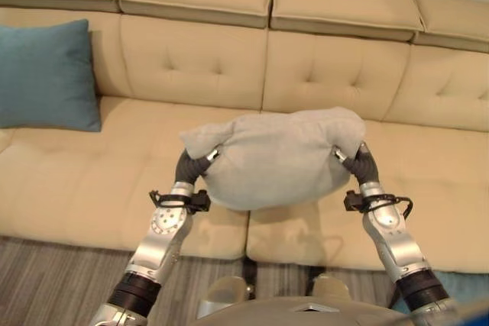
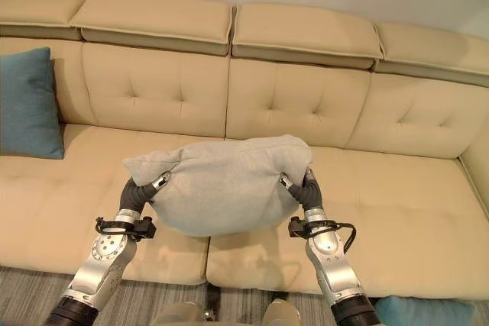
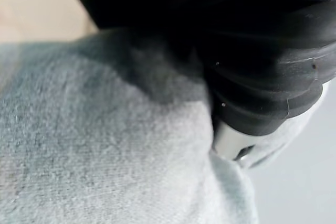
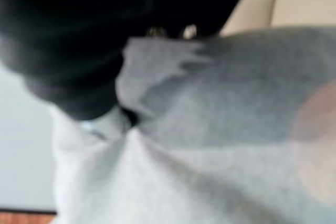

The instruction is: Pick up all the scattered cushions and arrange them neatly on the sofa.

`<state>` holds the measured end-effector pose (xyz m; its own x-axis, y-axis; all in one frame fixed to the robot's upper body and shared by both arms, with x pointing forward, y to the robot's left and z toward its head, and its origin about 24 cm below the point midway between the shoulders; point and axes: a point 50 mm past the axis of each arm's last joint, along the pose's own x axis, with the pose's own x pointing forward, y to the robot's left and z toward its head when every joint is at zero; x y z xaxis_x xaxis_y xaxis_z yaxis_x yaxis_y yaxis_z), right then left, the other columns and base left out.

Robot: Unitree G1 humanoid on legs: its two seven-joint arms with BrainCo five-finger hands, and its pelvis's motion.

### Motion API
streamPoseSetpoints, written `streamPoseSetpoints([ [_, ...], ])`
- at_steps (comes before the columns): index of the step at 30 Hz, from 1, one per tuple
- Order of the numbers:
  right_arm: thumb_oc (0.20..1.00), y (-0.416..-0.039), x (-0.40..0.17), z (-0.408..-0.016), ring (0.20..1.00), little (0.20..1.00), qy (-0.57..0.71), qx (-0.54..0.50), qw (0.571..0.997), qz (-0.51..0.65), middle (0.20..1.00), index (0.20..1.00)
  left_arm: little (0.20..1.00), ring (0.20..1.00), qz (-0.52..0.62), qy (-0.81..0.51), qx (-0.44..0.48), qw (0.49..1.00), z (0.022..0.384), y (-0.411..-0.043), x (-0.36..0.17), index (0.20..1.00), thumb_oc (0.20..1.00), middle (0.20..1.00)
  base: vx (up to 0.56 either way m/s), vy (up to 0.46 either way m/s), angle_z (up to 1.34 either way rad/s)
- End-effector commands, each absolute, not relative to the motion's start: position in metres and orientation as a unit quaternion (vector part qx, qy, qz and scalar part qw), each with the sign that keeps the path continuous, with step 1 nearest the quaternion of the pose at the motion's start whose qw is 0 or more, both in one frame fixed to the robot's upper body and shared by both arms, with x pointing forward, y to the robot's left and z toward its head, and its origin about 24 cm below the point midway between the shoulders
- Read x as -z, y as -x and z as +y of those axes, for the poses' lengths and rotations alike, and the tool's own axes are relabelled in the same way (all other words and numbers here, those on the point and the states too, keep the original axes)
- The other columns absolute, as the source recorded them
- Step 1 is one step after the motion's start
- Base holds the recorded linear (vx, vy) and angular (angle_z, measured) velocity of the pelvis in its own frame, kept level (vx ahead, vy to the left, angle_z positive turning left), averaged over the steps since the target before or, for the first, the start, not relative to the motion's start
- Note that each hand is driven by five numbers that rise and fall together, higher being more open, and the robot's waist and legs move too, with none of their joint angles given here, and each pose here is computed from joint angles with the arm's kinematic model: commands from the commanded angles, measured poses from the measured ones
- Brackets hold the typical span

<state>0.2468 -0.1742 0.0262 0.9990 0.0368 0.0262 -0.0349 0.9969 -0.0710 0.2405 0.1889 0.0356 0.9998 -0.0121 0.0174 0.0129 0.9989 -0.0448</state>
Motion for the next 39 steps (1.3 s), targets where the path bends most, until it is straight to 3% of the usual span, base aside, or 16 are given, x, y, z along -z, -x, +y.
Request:
streamPoseSetpoints([
  [1, 0.2, -0.265, -0.078, -0.168, 0.2, 0.2, 0.031, -0.035, 0.988, -0.146, 0.2, 0.2, 0.2, 0.2, -0.151, 0.052, 0.057, 0.986, 0.162, -0.251, -0.088, 0.2, 0.2, 0.2, 0.09, -0.085, 0.02],
  [10, 0.2, -0.271, -0.09, -0.177, 0.2, 0.2, 0.054, -0.008, 0.985, -0.165, 0.2, 0.2, 0.2, 0.2, -0.187, 0.054, 0.057, 0.979, 0.147, -0.275, -0.109, 0.2, 0.2, 0.2, 0.06, -0.06, 0.09],
  [20, 0.2, -0.321, -0.146, -0.123, 0.2, 0.2, 0.048, -0.066, 0.967, -0.241, 0.2, 0.2, 0.2, 0.2, -0.242, 0.064, -0.002, 0.968, 0.149, -0.321, -0.155, 0.2, 0.2, 0.2, -0.04, 0.009, -0.12],
  [26, 0.2, -0.349, -0.212, -0.099, 0.2, 0.2, 0.063, -0.06, 0.943, -0.322, 0.2, 0.2, 0.2, 0.2, -0.33, 0.041, -0.027, 0.943, 0.153, -0.351, -0.226, 0.2, 0.2, 0.2, -0.19, 0.033, -0.01],
  [39, 0.2, -0.371, -0.261, -0.076, 0.2, 0.2, 0.096, -0.034, 0.926, -0.365, 0.2, 0.2, 0.2, 0.2, -0.366, 0.032, -0.061, 0.928, 0.157, -0.38, -0.287, 0.2, 0.2, 0.2, -0.04, 0.041, -0.01],
])
